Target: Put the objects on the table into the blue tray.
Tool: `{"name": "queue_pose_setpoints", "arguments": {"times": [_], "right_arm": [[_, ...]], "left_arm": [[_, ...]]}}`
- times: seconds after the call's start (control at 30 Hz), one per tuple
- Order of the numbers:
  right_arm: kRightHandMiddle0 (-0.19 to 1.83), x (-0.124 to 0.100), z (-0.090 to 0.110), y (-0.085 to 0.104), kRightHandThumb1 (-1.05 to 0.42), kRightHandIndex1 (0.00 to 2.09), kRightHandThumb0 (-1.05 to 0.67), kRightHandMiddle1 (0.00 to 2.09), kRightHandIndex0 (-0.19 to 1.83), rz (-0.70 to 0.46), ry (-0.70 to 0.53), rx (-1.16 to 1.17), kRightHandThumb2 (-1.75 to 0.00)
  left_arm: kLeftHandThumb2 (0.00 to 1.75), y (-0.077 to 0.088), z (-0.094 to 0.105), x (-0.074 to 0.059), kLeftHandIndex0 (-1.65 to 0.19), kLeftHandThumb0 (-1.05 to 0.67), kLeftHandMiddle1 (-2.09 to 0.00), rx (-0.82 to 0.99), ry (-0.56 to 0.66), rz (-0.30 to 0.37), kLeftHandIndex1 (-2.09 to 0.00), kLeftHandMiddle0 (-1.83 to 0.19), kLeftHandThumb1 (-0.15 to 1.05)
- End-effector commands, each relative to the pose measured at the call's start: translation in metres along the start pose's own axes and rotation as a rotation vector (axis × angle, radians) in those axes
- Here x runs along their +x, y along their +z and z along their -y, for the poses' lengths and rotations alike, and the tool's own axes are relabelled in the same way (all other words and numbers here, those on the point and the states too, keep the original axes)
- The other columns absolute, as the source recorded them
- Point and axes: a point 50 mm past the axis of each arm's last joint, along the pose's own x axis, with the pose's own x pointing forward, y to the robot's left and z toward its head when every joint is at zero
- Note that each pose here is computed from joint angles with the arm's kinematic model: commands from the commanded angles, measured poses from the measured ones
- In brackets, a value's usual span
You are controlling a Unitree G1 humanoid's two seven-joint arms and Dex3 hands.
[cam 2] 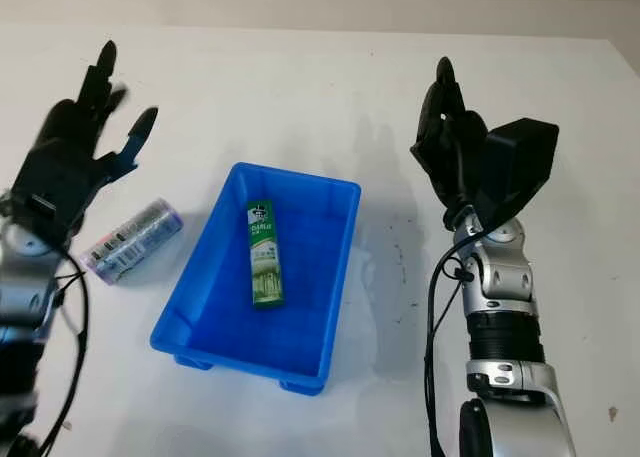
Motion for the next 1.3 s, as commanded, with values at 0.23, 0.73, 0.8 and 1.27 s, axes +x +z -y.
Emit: {"name": "queue_pose_setpoints", "arguments": {"times": [0.23,0.73,0.8,1.27], "right_arm": [[-0.19,0.002,-0.008,-0.001,-1.05,0.00,-0.71,0.00,-0.19,0.005,0.035,0.008,-0.84],[-0.19,0.006,-0.008,-0.005,-1.05,0.00,-0.69,0.00,-0.19,-0.005,0.056,0.007,-0.85],[-0.19,0.006,-0.007,-0.004,-1.05,0.00,-0.69,0.00,-0.19,-0.005,0.058,0.014,-0.85],[-0.19,0.004,-0.002,-0.004,-1.05,0.00,-0.68,0.00,-0.19,-0.009,0.043,0.004,-0.82]], "left_arm": [[0.31,0.020,-0.027,-0.069,0.02,-0.83,-0.09,0.217,0.093,-0.124,-0.07,0.00,1.05],[0.23,-0.004,-0.006,-0.090,-0.03,-0.85,-0.06,0.360,-0.017,-0.297,-0.07,-0.06,1.05],[0.23,-0.007,-0.001,-0.088,-0.02,-0.87,-0.05,0.379,-0.040,-0.309,-0.06,-0.04,1.05],[0.14,-0.010,-0.002,-0.059,0.01,-0.81,-0.05,0.461,-0.233,-0.287,-0.05,0.00,1.05]]}}
